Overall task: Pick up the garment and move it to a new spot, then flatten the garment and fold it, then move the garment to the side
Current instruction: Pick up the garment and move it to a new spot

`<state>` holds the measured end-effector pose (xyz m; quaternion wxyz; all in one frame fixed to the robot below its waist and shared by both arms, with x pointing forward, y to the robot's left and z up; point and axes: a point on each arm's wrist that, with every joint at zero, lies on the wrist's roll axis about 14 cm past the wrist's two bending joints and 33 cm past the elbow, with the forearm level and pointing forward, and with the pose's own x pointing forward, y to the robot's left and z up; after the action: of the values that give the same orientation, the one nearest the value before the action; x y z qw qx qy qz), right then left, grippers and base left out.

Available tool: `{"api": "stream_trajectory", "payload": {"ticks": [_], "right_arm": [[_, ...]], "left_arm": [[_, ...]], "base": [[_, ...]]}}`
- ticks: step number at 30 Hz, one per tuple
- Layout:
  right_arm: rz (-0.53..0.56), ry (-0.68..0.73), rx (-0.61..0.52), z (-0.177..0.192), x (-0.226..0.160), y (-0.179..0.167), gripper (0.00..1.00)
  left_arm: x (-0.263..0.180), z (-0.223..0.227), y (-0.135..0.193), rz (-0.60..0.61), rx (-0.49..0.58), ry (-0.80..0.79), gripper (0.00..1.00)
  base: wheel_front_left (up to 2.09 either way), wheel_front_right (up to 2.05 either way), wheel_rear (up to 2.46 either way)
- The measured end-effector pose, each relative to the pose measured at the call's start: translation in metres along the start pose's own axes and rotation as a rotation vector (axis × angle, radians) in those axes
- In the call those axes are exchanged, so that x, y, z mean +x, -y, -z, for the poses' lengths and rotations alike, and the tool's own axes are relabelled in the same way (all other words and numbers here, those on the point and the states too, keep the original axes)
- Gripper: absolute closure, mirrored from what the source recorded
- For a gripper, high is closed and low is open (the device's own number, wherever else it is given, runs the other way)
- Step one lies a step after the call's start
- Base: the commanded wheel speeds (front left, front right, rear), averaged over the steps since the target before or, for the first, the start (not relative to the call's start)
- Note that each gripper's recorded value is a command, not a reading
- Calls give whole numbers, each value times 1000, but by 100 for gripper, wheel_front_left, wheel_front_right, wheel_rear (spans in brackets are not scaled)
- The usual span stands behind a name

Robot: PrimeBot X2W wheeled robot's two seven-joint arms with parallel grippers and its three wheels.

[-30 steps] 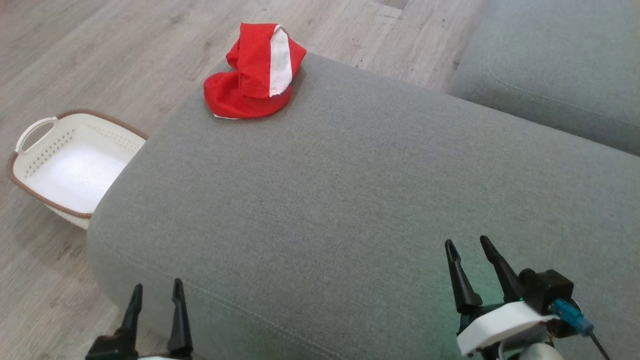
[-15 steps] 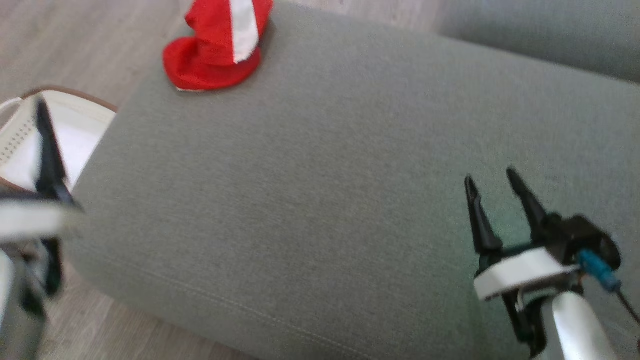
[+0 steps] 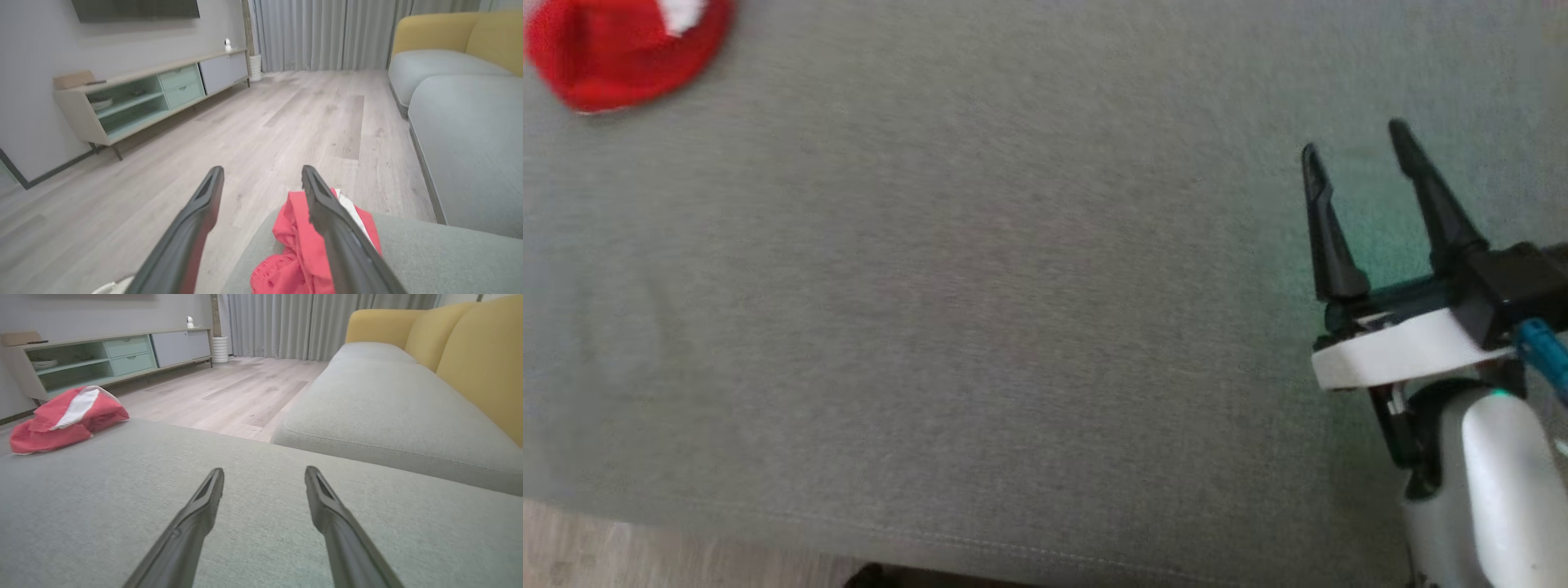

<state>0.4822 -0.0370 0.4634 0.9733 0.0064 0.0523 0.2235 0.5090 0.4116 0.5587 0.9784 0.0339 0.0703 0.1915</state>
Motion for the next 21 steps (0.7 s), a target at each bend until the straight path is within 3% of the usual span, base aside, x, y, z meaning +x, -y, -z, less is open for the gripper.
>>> {"api": "stream_trajectory", "payload": {"ticks": [7, 15, 16, 17, 19, 20, 21], "right_arm": [[103, -89, 17, 45, -1, 42, 0], [143, -162, 38, 87, 1, 60, 0], [145, -159, 38, 88, 2, 61, 0], [147, -155, 37, 88, 3, 62, 0], [150, -150, 35, 86, 4, 64, 0], [150, -148, 35, 86, 3, 64, 0], [151, -145, 34, 84, 3, 64, 0]], "left_arm": [[52, 94, 48, 59, 6, -230, 0], [60, 201, 74, 71, 40, -489, 0], [61, 206, 76, 73, 39, -498, 10], [63, 207, 78, 75, 37, -494, 51], [66, 203, 80, 81, 27, -480, 89], [67, 201, 81, 80, 26, -470, 100], [67, 199, 80, 80, 29, -463, 100]], "base": [[0, 0, 0], [0, 0, 0], [0, 0, 0], [0, 0, 0], [0, 0, 0], [0, 0, 0], [0, 0, 0]]}}
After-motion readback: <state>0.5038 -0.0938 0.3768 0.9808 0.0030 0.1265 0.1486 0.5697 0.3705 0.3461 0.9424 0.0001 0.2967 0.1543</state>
